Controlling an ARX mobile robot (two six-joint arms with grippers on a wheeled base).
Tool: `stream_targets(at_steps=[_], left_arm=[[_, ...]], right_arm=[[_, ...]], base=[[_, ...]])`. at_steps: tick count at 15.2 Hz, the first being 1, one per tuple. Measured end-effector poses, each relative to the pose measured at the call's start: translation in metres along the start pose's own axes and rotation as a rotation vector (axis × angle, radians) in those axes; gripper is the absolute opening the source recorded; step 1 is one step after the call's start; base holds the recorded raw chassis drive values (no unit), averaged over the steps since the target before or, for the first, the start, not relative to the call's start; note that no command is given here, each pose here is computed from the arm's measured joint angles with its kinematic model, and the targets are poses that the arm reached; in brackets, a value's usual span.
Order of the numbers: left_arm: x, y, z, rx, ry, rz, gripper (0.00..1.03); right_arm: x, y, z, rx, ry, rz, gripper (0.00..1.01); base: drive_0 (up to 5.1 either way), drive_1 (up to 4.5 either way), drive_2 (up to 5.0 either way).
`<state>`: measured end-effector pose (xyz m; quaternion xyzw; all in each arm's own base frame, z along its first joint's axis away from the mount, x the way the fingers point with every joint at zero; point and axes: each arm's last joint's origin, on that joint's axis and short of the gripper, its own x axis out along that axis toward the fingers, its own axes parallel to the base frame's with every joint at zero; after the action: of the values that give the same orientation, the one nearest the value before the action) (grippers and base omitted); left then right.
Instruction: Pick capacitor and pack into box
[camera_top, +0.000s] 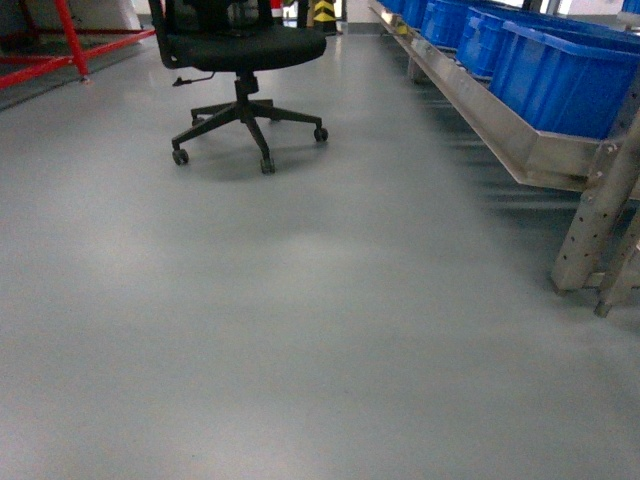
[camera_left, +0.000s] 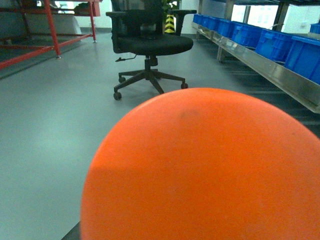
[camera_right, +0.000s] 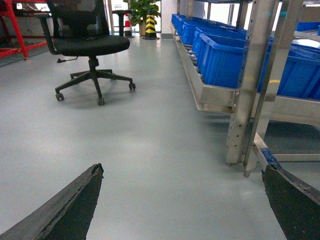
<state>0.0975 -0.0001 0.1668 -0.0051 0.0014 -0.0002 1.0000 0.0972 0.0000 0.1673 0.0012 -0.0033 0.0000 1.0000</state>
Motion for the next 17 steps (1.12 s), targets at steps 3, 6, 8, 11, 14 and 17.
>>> stream_targets(at_steps=[3,6,8,11,14,17], left_arm=[[0.0000,0.0000,0.0000,0.000,0.000,0.000,0.44],[0.0000,0.0000,0.0000,0.000,0.000,-0.001,0.44],[0.0000,0.0000,-0.0001,0.000,0.001,0.000,0.44],[0.0000,0.0000,0.0000,0.000,0.000,0.000,0.44],[0.0000,-0.0001,0.0003,0.000,-0.003,-0.002,0.44],[0.0000,0.0000,0.0002,0.000,-0.002,0.000,0.44]], right_arm=[[0.0000,0.0000,-0.0005,0.000,0.005,0.000,0.98],[0.0000,0.0000,-0.0006,0.000,0.006,0.000,0.98],[0.0000,0.0000,-0.0006,0.000,0.006,0.000,0.98],[0.0000,0.0000,-0.0004,0.000,0.004,0.000,0.98],[0.0000,0.0000,-0.0001,0.000,0.001,0.000,0.98],[0.0000,0.0000,-0.0001,0.000,0.001,0.000,0.98]], base=[[-5.0,2.44,2.4],[-5.0,2.44,2.4],[-5.0,2.44,2.4],[-5.0,2.44,2.4],[-5.0,2.44,2.4],[-5.0,2.46,2.5]])
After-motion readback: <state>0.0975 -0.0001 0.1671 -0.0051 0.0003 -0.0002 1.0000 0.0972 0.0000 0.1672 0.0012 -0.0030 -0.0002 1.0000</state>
